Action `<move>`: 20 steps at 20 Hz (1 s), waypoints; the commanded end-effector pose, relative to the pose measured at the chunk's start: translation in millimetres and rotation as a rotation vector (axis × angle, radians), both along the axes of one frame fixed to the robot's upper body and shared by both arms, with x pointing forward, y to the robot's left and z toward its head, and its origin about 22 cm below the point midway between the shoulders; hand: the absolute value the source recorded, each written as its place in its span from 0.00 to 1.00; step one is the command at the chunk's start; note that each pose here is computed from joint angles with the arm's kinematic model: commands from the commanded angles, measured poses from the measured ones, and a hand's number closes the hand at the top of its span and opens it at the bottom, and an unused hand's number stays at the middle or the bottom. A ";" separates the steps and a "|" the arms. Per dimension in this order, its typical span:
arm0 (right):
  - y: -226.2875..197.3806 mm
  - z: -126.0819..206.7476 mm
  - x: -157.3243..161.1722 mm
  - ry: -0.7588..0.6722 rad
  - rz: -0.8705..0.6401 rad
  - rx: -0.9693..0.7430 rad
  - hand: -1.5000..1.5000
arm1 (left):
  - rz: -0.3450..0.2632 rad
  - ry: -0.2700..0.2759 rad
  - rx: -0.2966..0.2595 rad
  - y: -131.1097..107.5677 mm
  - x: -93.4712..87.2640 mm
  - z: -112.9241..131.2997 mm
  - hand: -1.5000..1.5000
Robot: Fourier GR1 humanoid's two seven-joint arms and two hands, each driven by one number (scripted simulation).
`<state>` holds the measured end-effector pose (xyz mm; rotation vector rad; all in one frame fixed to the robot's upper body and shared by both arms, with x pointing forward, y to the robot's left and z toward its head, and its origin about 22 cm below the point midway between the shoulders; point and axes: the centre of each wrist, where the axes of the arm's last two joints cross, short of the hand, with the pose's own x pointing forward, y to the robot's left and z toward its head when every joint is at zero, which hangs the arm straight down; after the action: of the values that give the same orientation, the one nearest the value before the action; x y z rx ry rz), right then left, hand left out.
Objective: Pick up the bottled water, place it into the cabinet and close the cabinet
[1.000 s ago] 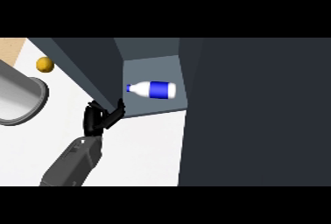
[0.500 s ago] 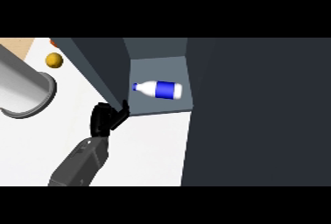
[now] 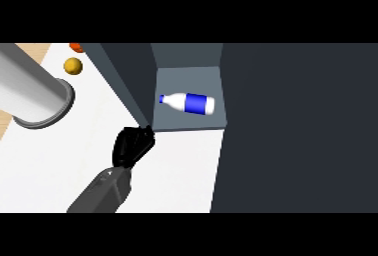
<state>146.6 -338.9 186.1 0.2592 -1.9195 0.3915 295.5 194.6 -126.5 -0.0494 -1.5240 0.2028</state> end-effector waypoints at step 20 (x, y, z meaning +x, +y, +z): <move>71.5 17.1 -46.2 0.043 0.227 -0.007 1.00 | -0.286 -0.314 -0.158 59.8 -83.5 52.1 0.00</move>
<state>142.1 -304.6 169.9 0.4583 -1.7753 0.4321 240.3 229.0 -78.6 -0.4893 -1.7675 0.0856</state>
